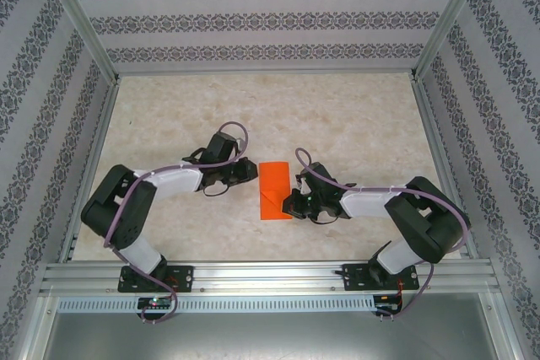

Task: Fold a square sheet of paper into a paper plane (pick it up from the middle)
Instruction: Fold the triangle a second time at the center of the table.

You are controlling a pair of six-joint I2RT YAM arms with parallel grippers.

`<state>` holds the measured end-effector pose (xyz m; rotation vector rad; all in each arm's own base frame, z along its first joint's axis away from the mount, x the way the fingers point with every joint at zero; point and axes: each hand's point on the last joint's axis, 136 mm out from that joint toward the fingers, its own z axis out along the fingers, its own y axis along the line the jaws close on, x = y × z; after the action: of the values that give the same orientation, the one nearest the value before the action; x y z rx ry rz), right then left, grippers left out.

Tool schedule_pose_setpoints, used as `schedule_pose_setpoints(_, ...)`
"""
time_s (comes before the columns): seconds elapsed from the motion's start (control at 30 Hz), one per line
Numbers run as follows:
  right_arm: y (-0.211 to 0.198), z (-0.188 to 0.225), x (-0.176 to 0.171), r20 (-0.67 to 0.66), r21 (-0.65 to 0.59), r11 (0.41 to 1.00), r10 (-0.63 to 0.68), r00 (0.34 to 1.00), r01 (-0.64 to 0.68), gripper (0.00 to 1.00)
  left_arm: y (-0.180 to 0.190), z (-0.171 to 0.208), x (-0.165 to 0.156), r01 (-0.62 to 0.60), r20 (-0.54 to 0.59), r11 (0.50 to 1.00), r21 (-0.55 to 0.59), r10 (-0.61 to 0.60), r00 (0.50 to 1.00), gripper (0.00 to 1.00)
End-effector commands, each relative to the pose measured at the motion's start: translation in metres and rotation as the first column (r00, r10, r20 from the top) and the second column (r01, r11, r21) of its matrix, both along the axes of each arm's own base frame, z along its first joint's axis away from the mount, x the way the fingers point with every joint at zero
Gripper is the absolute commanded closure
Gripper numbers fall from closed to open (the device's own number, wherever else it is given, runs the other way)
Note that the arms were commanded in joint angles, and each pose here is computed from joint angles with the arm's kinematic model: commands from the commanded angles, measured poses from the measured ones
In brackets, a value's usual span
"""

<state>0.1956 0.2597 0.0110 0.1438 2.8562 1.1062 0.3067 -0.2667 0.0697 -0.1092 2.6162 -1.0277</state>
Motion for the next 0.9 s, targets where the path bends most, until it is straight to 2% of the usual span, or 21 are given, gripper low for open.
schedule_pose_setpoints(0.0,-0.006,-0.016,-0.008,-0.052,-0.078,0.997,-0.018,0.998,0.014,1.0,-0.022,0.025,-0.014,0.083,0.023,0.995,-0.053,-0.082,0.996,0.8)
schedule_pose_setpoints(0.17,-0.008,-0.013,-0.005,-0.035,-0.082,0.996,-0.048,0.998,0.045,0.99,-0.044,0.007,-0.036,0.12,-0.028,0.99,-0.073,-0.123,0.992,0.81)
schedule_pose_setpoints(0.3,-0.008,-0.007,-0.004,-0.021,-0.072,0.996,-0.051,0.998,0.049,0.98,-0.055,-0.014,-0.045,0.125,-0.077,0.986,-0.11,-0.134,0.988,0.82)
schedule_pose_setpoints(0.43,-0.011,-0.006,-0.004,-0.016,-0.082,0.995,-0.055,0.998,0.053,0.98,-0.059,-0.03,-0.05,0.125,-0.104,0.988,-0.094,-0.134,0.985,0.83)
schedule_pose_setpoints(0.63,0.001,0.015,0.003,0.024,-0.021,0.999,-0.045,0.999,0.045,0.96,-0.037,-0.061,-0.05,0.088,-0.139,0.995,0.056,-0.079,0.987,0.83)
schedule_pose_setpoints(0.77,0.02,0.042,0.015,0.083,0.043,0.999,-0.016,0.996,0.012,0.95,-0.031,-0.075,-0.055,0.087,-0.169,0.992,0.089,-0.071,0.983,0.84)
schedule_pose_setpoints(0.87,0.028,0.046,0.022,0.088,0.053,0.999,-0.017,0.996,0.013,0.95,-0.029,-0.078,-0.056,0.088,-0.178,0.991,0.102,-0.069,0.982,0.85)
